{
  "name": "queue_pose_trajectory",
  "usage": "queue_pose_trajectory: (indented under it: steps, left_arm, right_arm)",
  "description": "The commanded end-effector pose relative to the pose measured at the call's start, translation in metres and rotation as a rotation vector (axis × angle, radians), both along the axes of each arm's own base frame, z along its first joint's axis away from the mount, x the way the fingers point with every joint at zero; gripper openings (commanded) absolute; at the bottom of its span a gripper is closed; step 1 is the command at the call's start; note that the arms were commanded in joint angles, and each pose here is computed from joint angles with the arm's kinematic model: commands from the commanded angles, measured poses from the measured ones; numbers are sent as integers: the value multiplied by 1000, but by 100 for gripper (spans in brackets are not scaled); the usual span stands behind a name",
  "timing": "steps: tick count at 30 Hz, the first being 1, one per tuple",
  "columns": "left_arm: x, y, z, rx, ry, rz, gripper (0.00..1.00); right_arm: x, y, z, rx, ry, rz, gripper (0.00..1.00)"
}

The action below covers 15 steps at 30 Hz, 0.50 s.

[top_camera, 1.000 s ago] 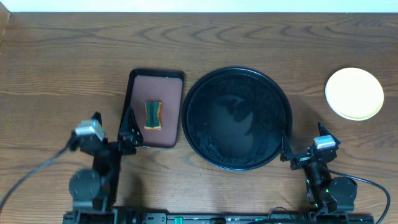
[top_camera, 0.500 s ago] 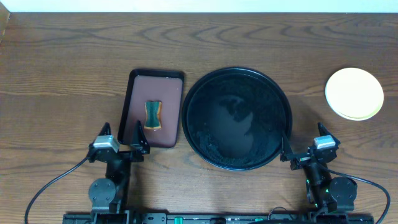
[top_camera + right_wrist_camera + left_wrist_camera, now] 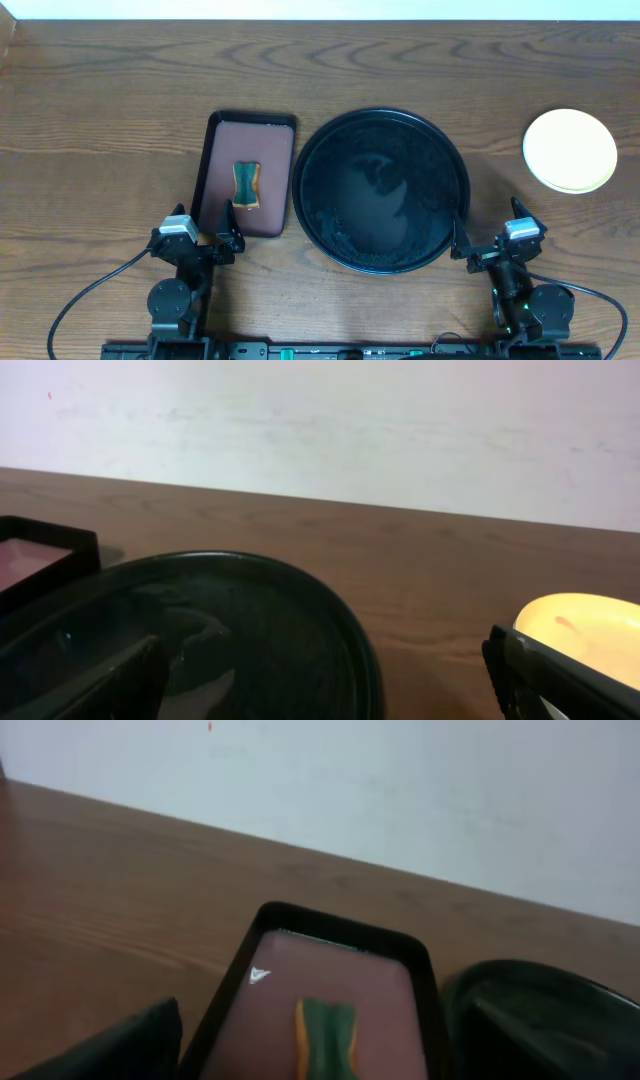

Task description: Clean dirty plates on tray and stack at the side

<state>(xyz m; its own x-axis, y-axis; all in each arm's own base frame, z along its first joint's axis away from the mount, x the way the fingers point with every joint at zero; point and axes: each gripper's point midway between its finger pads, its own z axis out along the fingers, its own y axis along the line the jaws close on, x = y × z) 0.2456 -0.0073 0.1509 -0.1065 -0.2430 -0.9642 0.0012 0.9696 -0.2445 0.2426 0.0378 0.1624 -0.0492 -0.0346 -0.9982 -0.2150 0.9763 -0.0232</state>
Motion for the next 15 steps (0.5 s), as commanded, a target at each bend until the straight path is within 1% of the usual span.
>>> queue_pose_trajectory:
  steps: [1, 15]
  left_arm:
    - [-1, 2, -16, 17, 62, 8, 89]
    - [-1, 2, -21, 18, 84, 8, 90]
  right_arm:
    - [0, 0, -1, -5, -2, -3, 99]
    - [0, 0, -1, -5, -2, -3, 99]
